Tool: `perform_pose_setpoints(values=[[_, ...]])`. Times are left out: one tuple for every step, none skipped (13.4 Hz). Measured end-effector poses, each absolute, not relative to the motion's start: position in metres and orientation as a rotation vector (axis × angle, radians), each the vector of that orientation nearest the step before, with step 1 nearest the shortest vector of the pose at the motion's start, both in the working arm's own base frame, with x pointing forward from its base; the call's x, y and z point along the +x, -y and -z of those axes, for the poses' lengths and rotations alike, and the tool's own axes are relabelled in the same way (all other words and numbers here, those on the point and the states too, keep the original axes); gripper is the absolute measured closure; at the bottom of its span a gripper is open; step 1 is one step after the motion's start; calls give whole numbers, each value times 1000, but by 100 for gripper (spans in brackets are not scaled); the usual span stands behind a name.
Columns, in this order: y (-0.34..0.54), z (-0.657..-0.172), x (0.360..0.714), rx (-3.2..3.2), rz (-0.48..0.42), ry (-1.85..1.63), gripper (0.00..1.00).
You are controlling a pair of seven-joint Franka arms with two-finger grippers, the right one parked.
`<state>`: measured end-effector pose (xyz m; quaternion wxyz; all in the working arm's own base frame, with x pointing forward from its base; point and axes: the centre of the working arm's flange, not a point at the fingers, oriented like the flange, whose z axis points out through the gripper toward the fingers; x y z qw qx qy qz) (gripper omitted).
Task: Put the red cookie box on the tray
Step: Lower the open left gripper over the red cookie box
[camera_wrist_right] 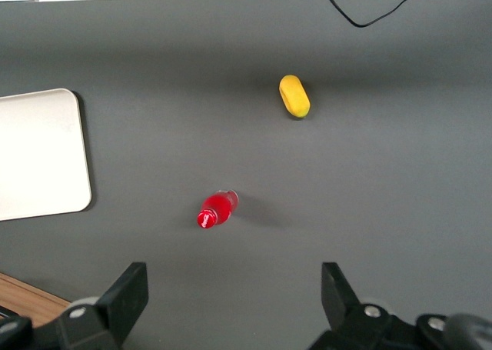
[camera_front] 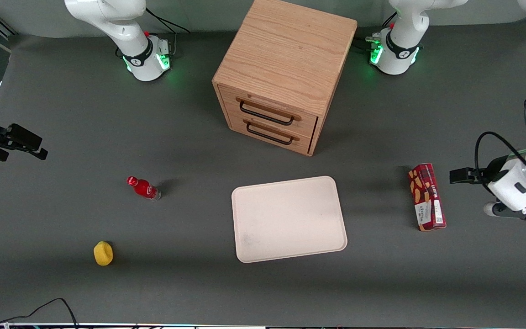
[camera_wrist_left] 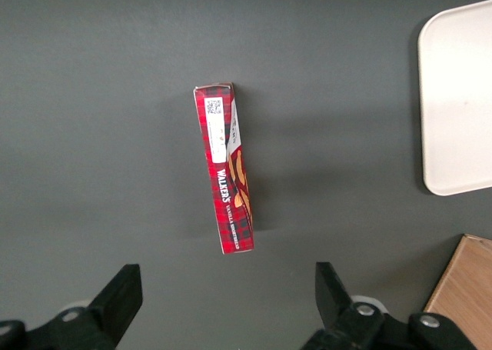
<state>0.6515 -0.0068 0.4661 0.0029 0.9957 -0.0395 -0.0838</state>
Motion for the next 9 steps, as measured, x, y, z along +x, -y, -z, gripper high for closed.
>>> perform_pose_setpoints(values=[[6, -458, 651, 3121, 274, 122, 0], [5, -453, 650, 3120, 285, 120, 0], [5, -448, 650, 3120, 288, 118, 0], [4, -442, 650, 3121, 278, 118, 0], [4, -437, 650, 3122, 271, 117, 0], [3, -431, 650, 3123, 266, 115, 0], [1, -421, 650, 3124, 252, 108, 0], [-3, -405, 650, 3128, 218, 99, 0], [-7, -383, 648, 3131, 181, 90, 0]])
